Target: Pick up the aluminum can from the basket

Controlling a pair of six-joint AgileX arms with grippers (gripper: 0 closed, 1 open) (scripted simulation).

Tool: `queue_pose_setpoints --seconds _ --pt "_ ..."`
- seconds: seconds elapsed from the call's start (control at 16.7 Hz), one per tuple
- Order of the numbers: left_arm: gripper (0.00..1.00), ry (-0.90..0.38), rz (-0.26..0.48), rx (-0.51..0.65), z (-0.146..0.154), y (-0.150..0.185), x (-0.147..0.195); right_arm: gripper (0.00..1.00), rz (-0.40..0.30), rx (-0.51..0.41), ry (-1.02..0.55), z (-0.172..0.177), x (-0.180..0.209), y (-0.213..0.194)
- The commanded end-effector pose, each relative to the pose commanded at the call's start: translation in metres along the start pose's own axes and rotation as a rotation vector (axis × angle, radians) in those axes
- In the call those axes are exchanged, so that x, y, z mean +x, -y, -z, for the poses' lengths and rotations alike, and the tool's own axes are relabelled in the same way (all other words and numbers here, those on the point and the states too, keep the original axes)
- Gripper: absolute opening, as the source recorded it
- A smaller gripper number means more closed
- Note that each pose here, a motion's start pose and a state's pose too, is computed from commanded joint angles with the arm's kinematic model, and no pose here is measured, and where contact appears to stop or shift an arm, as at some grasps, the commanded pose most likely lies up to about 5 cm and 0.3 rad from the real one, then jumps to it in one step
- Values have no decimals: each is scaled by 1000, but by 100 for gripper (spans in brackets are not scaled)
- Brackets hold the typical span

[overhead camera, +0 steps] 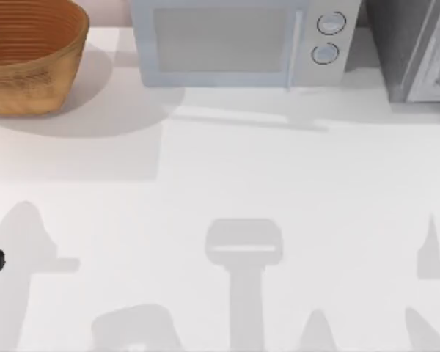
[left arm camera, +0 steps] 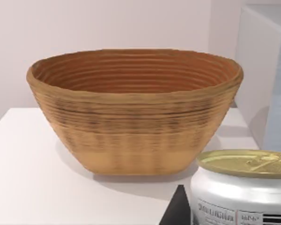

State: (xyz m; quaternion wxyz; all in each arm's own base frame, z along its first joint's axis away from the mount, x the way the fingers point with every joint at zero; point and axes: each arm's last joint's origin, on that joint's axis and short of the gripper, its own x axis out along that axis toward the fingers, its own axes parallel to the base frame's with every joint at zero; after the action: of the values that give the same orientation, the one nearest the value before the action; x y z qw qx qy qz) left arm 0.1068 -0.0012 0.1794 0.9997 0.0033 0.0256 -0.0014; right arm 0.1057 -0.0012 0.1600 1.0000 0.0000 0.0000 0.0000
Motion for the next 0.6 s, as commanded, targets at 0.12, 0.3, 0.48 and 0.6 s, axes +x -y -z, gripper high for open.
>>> queue_pose_setpoints --seconds 0.12,0.3,0.48,0.6 --pt "0 37 -2 -5 14 0 0 100 0 0 0 0 0 0" --pt "0 51 -3 -7 19 0 0 100 0 0 0 0 0 0" --pt "0 51 -3 -7 19 0 0 100 0 0 0 0 0 0" --pt "0 45 -4 -5 20 0 0 100 0 0 0 0 0 0"
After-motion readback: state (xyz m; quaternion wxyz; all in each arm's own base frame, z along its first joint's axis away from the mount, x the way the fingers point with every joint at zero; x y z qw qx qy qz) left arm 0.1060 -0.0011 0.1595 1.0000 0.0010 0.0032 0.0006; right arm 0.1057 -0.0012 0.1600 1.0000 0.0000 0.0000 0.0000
